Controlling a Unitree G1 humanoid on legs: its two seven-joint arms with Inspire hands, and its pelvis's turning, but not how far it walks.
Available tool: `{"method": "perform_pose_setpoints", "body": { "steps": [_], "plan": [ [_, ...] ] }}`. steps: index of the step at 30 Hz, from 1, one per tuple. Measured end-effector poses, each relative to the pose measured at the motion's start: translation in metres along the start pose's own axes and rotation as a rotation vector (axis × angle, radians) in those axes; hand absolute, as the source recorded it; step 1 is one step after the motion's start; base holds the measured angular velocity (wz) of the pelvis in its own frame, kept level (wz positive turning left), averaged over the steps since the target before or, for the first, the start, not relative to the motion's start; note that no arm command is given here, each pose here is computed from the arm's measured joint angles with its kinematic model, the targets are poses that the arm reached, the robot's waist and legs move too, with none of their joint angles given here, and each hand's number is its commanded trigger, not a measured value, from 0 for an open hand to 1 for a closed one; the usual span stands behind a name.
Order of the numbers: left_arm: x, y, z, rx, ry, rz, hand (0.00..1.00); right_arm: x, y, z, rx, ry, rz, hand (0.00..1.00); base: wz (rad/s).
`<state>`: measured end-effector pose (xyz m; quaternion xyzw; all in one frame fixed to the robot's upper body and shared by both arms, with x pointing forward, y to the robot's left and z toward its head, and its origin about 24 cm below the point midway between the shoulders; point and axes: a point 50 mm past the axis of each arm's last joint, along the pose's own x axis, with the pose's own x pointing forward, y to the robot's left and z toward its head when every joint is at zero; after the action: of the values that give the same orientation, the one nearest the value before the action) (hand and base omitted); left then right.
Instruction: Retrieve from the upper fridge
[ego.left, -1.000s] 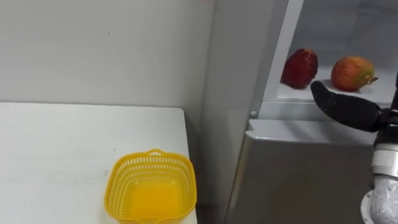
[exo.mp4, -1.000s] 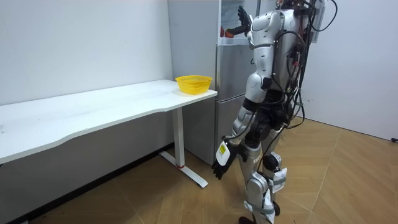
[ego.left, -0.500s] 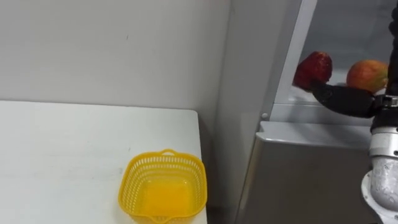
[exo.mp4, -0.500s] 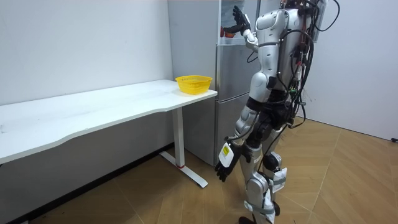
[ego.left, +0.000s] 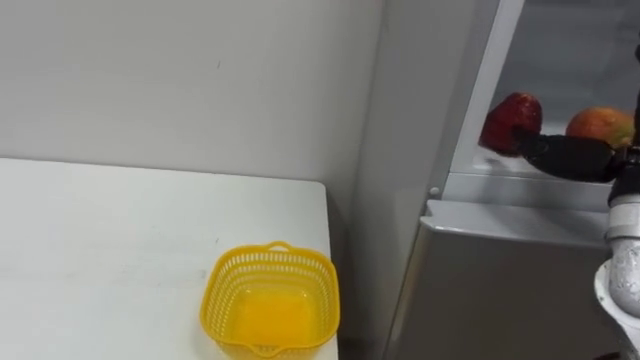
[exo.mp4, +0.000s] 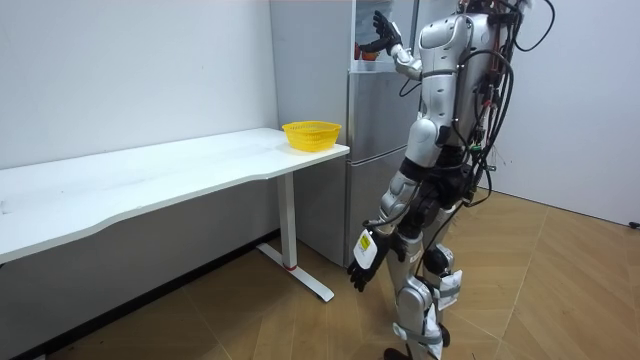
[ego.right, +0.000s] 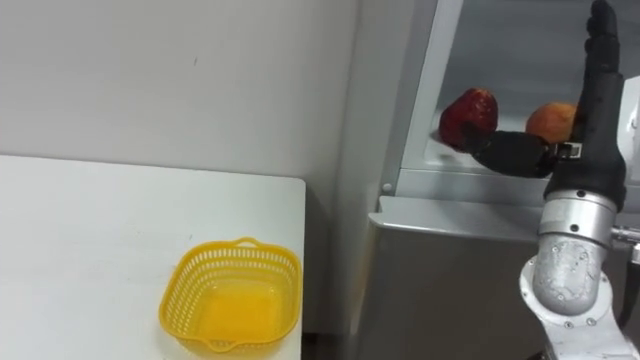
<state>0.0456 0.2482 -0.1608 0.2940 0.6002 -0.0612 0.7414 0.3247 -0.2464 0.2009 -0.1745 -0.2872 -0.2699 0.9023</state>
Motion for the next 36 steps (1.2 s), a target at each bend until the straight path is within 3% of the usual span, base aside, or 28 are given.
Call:
{"method": "perform_pose_setpoints", "body": {
  "steps": [25,36],
  "plan": [
    [-0.001,0.009,-0.005,-0.050,0.019,0.038,0.00,0.012,-0.001,-0.011,-0.039,0.091,0.076,0.00,0.00],
    [-0.002,0.012,-0.010,-0.073,0.028,0.028,0.00,0.031,0.006,-0.016,-0.092,0.131,0.145,0.00,0.03]
  ]
}}
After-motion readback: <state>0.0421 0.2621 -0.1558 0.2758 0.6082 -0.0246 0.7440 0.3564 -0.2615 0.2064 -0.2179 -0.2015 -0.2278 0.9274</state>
